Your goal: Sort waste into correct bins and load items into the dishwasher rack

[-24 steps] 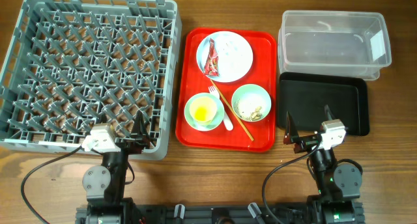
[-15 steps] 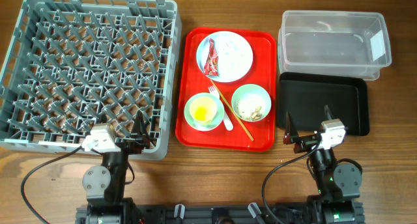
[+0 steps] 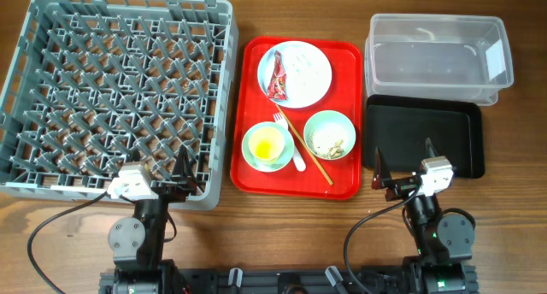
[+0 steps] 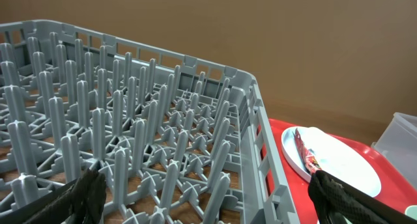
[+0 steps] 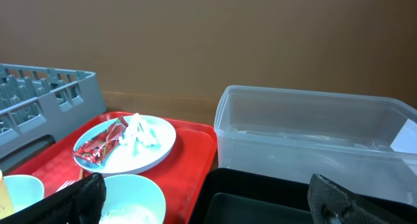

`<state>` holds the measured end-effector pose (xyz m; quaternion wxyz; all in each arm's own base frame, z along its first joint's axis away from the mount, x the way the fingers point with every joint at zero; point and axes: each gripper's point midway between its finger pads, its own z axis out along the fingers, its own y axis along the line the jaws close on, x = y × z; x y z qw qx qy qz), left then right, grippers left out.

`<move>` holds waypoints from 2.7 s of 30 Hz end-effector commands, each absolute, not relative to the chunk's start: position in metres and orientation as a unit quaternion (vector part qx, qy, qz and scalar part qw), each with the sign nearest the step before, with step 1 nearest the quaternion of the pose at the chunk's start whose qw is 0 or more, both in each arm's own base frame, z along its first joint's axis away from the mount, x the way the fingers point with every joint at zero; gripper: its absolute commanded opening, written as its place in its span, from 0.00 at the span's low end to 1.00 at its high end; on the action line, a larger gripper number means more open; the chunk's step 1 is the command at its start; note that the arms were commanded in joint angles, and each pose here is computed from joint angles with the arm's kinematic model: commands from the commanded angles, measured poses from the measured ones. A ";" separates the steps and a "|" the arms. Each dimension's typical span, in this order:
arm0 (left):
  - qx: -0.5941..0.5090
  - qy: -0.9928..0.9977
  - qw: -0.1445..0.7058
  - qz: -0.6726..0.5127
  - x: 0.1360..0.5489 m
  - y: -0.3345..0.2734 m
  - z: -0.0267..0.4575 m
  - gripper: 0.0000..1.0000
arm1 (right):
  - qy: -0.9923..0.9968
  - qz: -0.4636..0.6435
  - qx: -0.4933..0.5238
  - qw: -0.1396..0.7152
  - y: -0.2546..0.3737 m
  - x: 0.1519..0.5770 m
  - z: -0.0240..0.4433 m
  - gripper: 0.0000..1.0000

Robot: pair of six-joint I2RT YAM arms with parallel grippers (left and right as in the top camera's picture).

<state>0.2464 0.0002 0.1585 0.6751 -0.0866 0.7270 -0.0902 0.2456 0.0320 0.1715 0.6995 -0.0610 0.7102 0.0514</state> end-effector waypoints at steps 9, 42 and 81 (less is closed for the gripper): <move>-0.082 0.727 0.676 -0.084 0.246 0.001 0.157 1.00 | 0.710 0.050 -0.069 0.699 0.034 0.246 0.171 1.00; -0.097 0.763 0.633 -0.094 0.244 -0.001 0.165 1.00 | 0.722 0.116 -0.020 0.682 0.038 0.244 0.205 1.00; -0.118 0.955 0.238 -0.130 0.261 -0.026 0.180 1.00 | 0.916 0.112 -0.125 0.363 0.146 0.389 0.315 1.00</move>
